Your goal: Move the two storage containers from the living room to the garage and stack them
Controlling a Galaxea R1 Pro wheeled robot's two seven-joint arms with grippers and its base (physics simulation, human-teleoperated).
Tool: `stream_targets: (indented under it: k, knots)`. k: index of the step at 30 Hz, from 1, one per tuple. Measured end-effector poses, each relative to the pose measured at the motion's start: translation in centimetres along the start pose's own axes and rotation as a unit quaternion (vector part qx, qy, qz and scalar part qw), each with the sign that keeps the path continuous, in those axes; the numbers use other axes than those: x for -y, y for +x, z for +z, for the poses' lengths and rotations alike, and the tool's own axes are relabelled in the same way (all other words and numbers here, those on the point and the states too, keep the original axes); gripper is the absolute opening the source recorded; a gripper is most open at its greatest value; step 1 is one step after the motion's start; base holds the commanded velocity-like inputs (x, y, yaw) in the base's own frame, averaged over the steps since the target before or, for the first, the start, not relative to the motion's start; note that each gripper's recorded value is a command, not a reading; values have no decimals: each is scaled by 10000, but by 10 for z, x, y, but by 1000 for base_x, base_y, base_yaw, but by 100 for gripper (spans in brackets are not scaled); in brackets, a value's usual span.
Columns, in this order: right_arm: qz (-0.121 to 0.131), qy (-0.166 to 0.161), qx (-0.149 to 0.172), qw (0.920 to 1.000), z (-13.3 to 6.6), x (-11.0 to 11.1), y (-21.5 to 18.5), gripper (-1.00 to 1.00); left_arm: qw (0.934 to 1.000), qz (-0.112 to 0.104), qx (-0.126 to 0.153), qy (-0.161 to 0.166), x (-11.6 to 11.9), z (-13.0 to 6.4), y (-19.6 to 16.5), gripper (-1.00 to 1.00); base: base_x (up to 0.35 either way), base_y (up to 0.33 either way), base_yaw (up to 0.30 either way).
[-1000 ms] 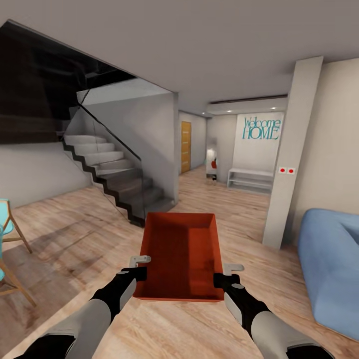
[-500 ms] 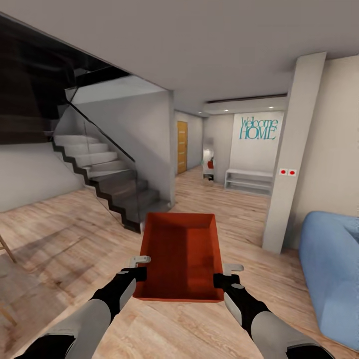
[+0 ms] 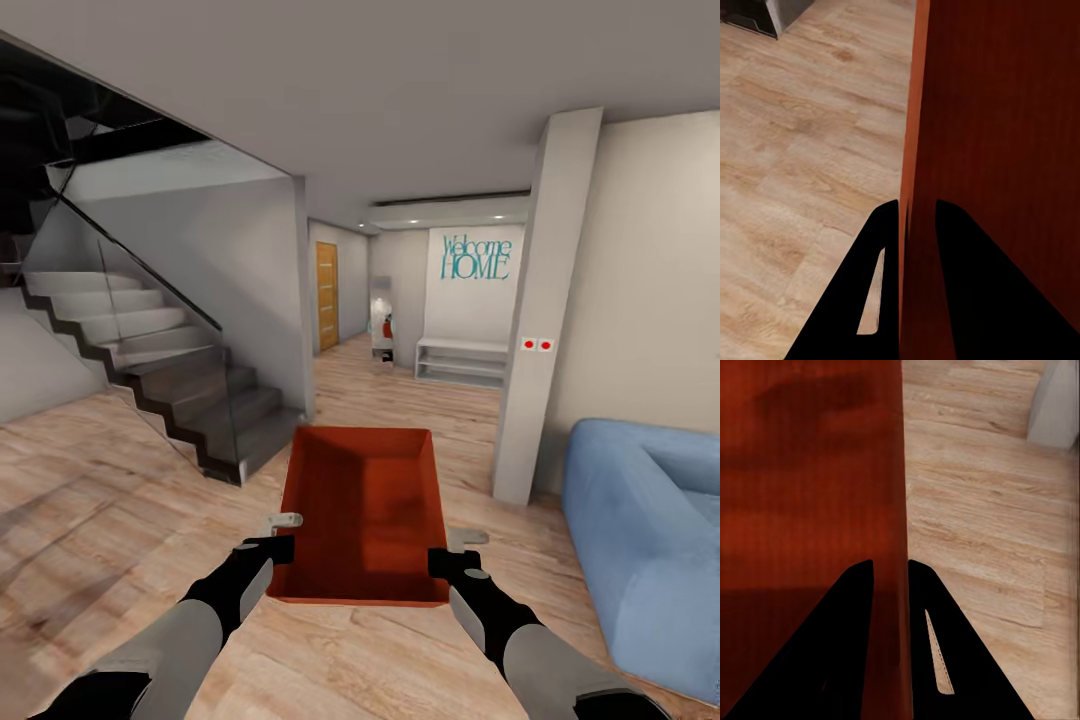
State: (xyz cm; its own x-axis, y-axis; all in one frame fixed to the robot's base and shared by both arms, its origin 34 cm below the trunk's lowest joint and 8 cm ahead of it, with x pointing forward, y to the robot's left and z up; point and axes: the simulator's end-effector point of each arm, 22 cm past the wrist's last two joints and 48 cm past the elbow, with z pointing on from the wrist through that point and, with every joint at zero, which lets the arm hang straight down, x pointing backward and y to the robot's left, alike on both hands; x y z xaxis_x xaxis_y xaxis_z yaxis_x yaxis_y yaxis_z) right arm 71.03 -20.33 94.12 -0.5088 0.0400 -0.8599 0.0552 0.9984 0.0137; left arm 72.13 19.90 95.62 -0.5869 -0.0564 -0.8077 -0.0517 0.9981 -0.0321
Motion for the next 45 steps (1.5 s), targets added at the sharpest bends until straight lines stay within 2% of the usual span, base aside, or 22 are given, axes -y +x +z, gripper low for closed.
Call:
stream_targets:
  k: [15,45]
  knots:
    - [-1,-3,1,10000,0,0,0,-100,10000,0,2,1,0,0,0,-100,322,0,-223]
    - [3,-2,27,10000,0,0,-1,-100,10000,0,31,2,0,0,-1,-100,322,0,-6]
